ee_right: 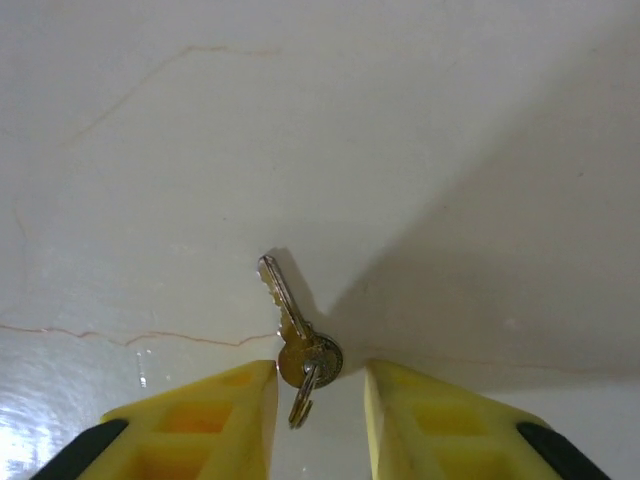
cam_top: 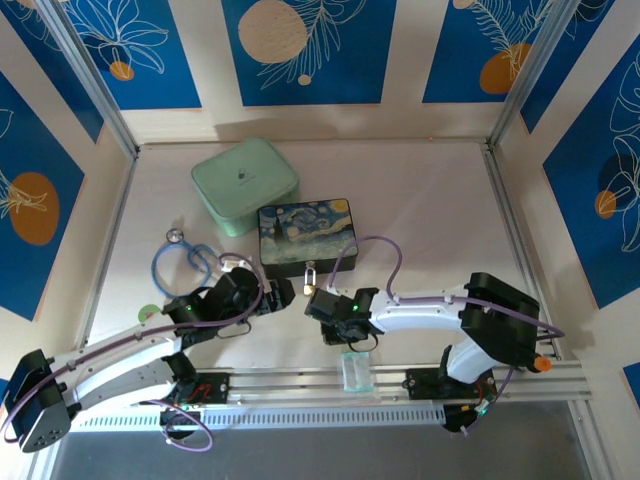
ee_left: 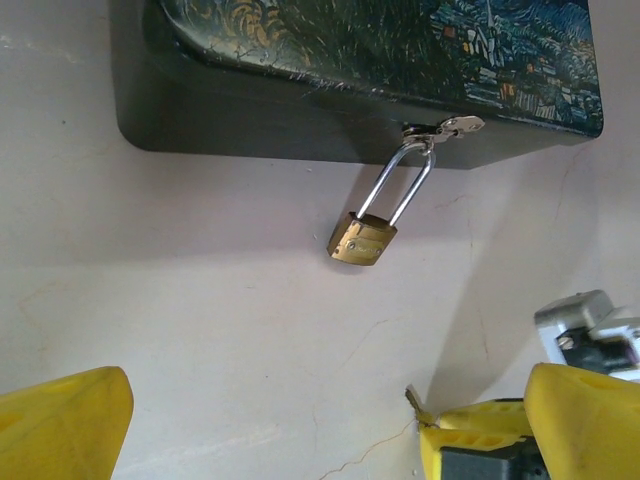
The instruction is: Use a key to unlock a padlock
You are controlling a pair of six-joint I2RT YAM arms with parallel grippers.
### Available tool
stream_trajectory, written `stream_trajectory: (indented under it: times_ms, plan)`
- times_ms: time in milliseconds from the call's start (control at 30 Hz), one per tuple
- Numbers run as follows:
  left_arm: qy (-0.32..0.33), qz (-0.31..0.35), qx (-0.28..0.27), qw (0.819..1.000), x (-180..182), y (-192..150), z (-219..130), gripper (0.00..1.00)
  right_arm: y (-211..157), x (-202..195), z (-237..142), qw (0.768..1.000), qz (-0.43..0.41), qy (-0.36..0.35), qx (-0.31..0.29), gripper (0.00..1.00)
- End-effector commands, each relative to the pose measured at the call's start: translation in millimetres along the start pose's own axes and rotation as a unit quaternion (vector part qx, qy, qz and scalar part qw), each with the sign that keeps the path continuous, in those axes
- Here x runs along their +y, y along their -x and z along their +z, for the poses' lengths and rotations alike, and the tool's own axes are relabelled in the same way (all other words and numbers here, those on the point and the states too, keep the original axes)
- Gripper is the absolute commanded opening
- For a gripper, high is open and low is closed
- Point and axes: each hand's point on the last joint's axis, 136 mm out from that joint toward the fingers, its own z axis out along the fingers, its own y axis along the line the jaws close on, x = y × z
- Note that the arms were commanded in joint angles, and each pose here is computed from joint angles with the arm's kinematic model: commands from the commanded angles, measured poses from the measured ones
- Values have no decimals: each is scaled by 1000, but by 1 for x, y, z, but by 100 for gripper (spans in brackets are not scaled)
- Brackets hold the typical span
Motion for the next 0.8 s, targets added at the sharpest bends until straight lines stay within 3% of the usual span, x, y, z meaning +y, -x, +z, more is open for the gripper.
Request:
stream_trajectory:
  times_ms: [0, 167, 267, 300, 600, 767]
  plan:
    - [-6, -8, -4, 1000, -2, -1, 2, 100, -1, 2, 1, 1000, 9, -16, 1, 26]
    - [-2, -8, -3, 1000, -2, -1, 4, 100, -7, -2, 8, 1000, 13, -24, 8, 20]
    - [1, -8, -2, 1000, -1, -2, 6, 99, -7, -2, 10, 1000, 14, -16, 6, 1]
    - [1, -7, -2, 1000, -1, -1, 7, 99, -6, -1, 11, 1000, 13, -10, 4, 0]
    - [-35, -17, 9, 999, -14, -9, 16, 88, 0, -4, 4, 999, 11, 43, -8, 0]
    - [-77, -26, -7, 997, -29, -14, 22, 73, 11, 6, -6, 993, 28, 110, -27, 0]
